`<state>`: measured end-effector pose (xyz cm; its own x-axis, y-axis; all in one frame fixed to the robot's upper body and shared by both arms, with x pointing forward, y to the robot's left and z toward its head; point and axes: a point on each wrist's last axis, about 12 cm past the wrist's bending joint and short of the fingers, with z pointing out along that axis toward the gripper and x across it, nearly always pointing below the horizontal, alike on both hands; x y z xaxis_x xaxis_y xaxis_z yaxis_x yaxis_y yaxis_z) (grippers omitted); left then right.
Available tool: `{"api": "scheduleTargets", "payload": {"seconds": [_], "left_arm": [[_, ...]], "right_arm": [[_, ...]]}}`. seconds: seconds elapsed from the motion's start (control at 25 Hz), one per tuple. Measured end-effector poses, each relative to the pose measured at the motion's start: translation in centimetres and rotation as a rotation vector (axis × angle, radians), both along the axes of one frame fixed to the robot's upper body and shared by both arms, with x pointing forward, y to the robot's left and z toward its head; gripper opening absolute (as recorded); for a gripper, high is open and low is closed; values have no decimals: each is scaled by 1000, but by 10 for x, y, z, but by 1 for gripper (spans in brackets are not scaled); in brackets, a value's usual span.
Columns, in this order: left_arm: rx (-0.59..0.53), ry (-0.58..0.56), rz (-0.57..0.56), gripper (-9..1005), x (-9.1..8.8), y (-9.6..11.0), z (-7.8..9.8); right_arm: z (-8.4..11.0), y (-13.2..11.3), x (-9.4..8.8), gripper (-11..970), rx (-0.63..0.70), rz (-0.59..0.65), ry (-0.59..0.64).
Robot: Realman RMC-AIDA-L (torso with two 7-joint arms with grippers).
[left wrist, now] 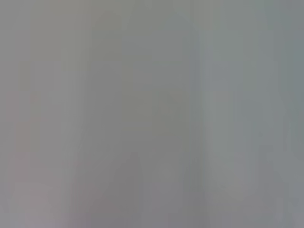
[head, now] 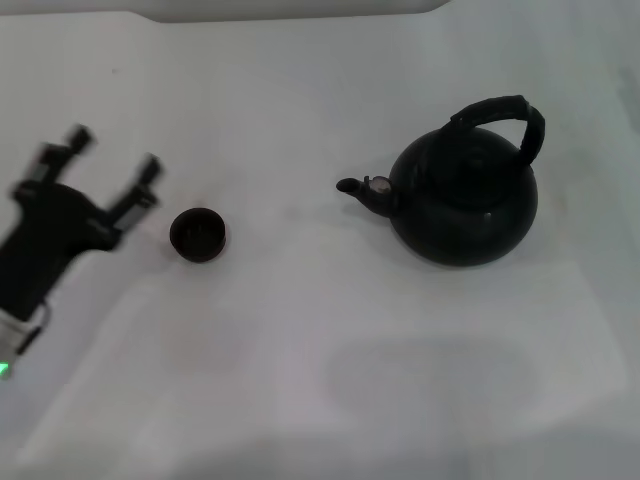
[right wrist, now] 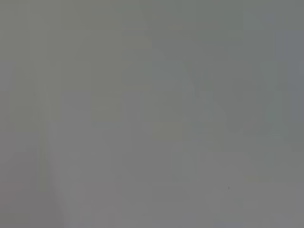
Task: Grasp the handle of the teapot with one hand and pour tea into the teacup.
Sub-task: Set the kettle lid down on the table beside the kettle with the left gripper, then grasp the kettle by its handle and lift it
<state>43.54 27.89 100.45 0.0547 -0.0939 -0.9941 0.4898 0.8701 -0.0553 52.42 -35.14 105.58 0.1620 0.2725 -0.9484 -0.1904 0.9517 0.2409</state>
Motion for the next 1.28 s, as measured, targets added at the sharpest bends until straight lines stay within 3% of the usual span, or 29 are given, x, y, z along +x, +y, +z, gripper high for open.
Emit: {"api": "scheduleTargets", "payload": {"seconds": [0.28, 0.6, 0.8, 1.08, 1.28], "left_arm": [[-111, -90, 326, 875, -8, 36, 10], [-141, -29, 610, 866, -13, 70, 1], [-140, 20, 672, 866, -10, 78, -4], [-135, 37, 663, 865, -3, 77, -5], [-131, 41, 660, 865, 0, 77, -5]], "right_arm": [[3, 5, -8, 686, -30, 64, -23], [4, 11, -27, 683, -88, 158, -13], [3, 13, -44, 684, -116, 172, 37], [15, 26, -58, 683, -237, 169, 141], [21, 30, -68, 683, -202, 206, 198]]}}
